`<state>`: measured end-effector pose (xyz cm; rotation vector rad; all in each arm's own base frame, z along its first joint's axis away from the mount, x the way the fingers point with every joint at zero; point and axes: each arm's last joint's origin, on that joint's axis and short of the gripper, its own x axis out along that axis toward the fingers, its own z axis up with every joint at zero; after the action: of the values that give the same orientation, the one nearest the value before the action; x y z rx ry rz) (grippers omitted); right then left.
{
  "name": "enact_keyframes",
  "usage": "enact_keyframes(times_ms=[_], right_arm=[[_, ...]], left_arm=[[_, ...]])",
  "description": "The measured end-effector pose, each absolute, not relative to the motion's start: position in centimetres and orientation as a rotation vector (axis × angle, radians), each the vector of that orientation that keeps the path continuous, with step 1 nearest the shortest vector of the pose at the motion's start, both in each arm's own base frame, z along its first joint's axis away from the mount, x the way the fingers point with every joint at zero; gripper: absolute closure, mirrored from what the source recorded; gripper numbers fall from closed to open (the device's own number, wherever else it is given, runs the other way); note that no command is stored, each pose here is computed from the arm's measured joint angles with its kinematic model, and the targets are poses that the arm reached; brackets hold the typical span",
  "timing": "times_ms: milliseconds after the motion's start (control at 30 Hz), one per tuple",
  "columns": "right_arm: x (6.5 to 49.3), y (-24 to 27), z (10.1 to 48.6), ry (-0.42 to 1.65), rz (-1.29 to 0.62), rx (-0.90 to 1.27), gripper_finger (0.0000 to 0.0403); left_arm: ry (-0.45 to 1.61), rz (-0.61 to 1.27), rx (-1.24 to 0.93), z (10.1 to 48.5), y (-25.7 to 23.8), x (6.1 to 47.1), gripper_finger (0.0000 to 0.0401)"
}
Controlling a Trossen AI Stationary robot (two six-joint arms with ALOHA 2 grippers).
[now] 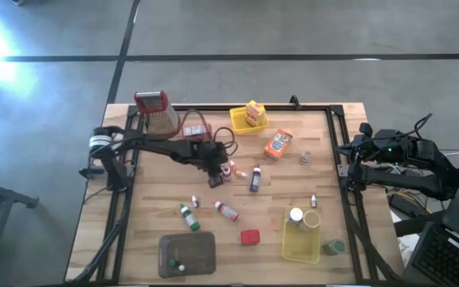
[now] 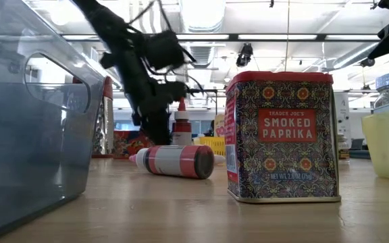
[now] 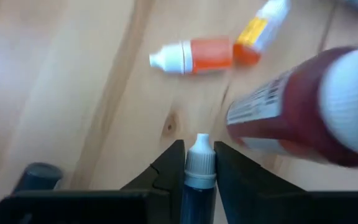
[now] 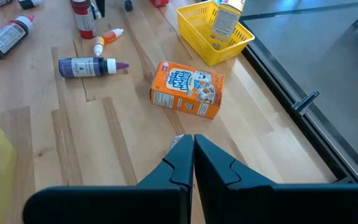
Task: Pick & Place Kitchen Items
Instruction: Put the black food coloring bottle into the black bin
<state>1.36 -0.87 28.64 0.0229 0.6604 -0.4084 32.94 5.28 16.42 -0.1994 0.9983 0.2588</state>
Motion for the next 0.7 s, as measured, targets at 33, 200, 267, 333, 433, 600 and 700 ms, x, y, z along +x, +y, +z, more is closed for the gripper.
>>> enact_keyframes(times_ms=[33,200,267,333,433,600,700], right_arm=[[1.4,-0.9,28.6,0.66,-0.409,0.023,0.0394],[1.4,-0.9,28.6,0.66,-0.409,0.023,0.0394],[1.4,-0.9,28.6,0.66,-0.409,0.023,0.0394],[1.4,-0.9,28.6,0.66,-0.409,0.023,0.0394],[1.4,-0.9,28.6,0.66,-0.409,0.023,0.0394],[1.4,-0.9,28.6,0.66,-0.409,0.023,0.0394],[1.4,-0.9,28.6,0.66,-0.409,0.023,0.0394]], left_arm=[[0.963,0.263,-0.202,16.7,5.2,32.4,0.0318],[0.736,0.32,-0.224,17.7,4.8,28.9,0.0318],[0.615,0.343,-0.232,17.7,4.6,27.3,0.0318],[0.471,0.355,-0.233,17.4,4.4,25.7,0.0318],[0.257,0.356,-0.231,16.5,4.2,23.6,0.0318],[0.083,0.363,-0.214,14.7,4.0,21.6,0.0318],[0.063,0.372,-0.206,14.0,4.1,21.7,0.0318]])
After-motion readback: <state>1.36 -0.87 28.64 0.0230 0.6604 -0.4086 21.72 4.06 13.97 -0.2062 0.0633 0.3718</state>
